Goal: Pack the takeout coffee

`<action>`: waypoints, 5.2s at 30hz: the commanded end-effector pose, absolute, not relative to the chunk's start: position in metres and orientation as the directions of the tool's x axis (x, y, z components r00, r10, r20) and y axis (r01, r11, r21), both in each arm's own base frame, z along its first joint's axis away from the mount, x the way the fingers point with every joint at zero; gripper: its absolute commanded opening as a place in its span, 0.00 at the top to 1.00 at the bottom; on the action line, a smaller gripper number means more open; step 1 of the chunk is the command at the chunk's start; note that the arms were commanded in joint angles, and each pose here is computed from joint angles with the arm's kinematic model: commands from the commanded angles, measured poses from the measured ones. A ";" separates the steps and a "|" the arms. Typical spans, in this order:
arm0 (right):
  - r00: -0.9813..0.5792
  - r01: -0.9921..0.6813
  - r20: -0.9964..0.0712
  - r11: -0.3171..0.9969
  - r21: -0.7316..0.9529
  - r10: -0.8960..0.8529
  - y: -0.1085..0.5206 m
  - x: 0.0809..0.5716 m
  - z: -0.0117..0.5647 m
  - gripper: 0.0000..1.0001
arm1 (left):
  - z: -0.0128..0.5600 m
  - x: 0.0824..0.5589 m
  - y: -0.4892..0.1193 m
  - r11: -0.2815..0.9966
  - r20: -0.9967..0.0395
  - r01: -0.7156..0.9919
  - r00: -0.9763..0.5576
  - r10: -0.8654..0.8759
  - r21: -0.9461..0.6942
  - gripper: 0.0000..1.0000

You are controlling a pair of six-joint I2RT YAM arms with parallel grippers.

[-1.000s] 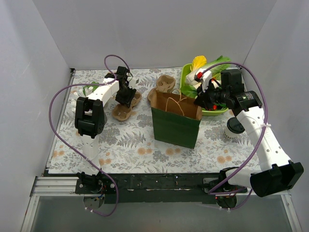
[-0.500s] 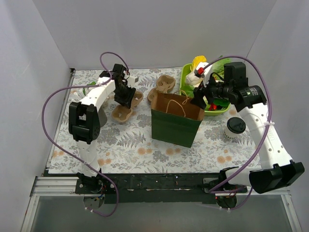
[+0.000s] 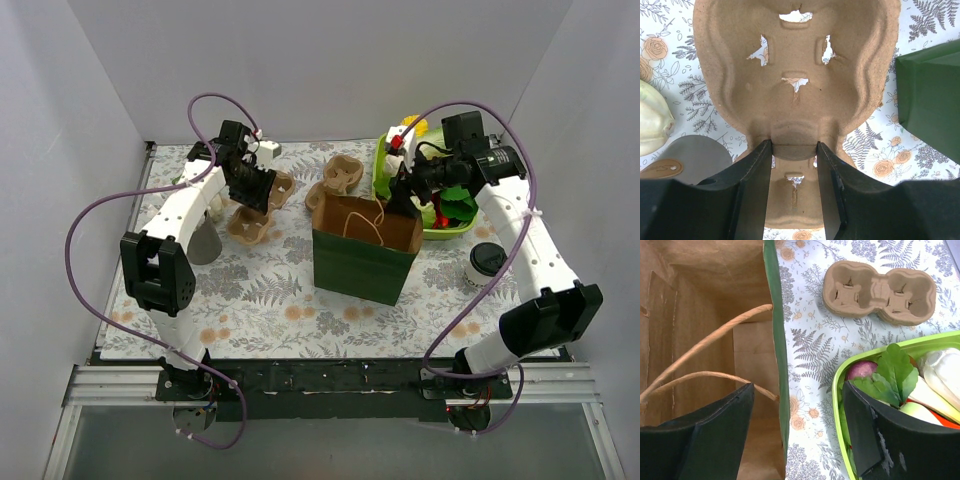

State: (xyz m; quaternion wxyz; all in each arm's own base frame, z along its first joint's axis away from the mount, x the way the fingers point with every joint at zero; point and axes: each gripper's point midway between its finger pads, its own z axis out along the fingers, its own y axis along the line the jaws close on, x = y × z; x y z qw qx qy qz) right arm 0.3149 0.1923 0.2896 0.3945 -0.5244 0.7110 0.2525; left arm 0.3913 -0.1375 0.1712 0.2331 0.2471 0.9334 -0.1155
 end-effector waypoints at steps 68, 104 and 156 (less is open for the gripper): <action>-0.284 -0.940 -0.830 0.311 0.141 -0.481 0.215 0.243 0.300 0.99 | 0.384 0.201 -0.327 0.054 -0.937 0.938 0.344 -0.058 0.341 1.00; -0.193 -0.966 -0.850 0.248 0.076 -0.490 0.224 0.256 0.302 0.99 | 0.280 0.214 -0.307 -0.371 -0.716 0.866 0.490 0.496 0.335 1.00; -0.251 -0.949 -0.827 0.295 0.109 -0.503 0.234 0.260 0.295 0.95 | 0.227 0.239 -0.317 -0.478 -0.425 0.845 0.534 0.730 0.241 1.00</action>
